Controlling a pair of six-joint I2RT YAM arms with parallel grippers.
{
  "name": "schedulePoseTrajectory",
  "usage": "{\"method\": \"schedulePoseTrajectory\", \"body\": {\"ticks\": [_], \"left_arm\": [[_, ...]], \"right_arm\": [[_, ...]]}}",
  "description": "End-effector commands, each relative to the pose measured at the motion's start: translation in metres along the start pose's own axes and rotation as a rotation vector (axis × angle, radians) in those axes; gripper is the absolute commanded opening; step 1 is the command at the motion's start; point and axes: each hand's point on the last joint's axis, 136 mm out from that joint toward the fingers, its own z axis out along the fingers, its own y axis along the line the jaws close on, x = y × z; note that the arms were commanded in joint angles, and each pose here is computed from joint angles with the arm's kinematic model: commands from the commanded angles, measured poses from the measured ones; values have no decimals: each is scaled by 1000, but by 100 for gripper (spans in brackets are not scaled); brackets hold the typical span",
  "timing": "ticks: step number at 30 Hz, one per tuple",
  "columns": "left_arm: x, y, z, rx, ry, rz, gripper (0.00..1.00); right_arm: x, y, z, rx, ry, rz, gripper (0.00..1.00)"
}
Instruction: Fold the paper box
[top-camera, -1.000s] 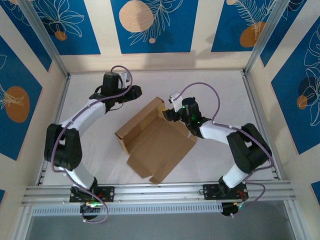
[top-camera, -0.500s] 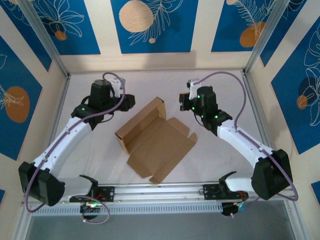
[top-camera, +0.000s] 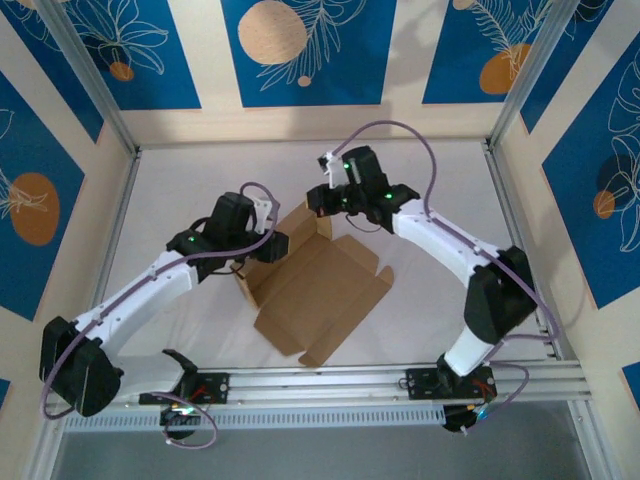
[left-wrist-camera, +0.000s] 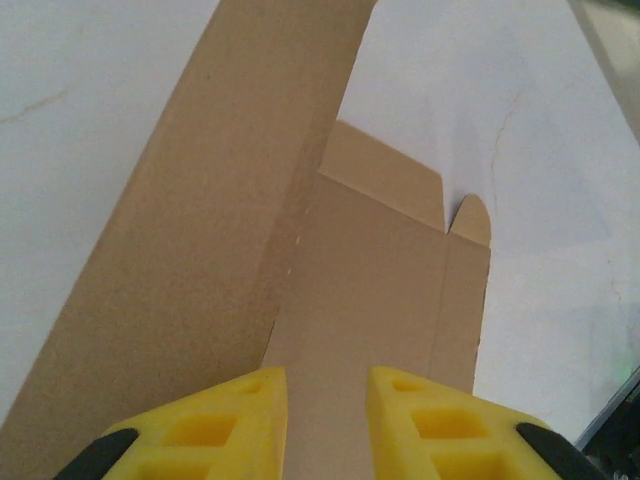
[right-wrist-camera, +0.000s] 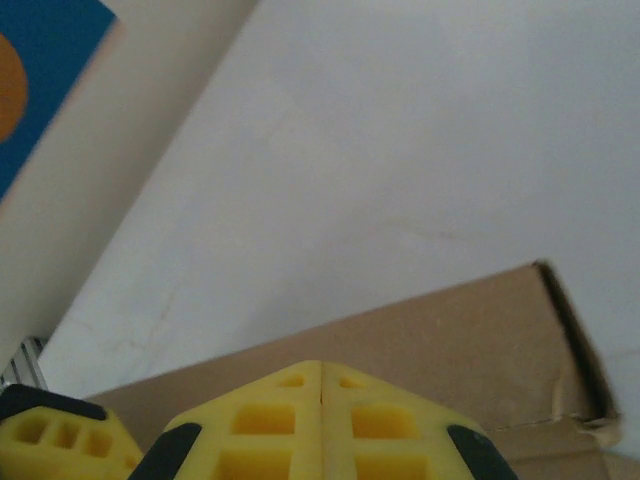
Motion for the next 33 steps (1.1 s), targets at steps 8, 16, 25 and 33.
{"method": "schedulePoseTrajectory", "body": {"ticks": [8,16,25,33], "left_arm": [[19,1,15,21,29,-30,26],[-15,10,-8,-52,-63,2,32],[-36,26,-6,-73,-68,25,39],[-47,44,22,-123,-14,62,41]], "right_arm": [[48,-65,28,211,156,166,0],[32,-64,16,221,132,121,0],[0,-27,-36,166,48,105,26],[36,-41,-79,256,58,205,38]]}}
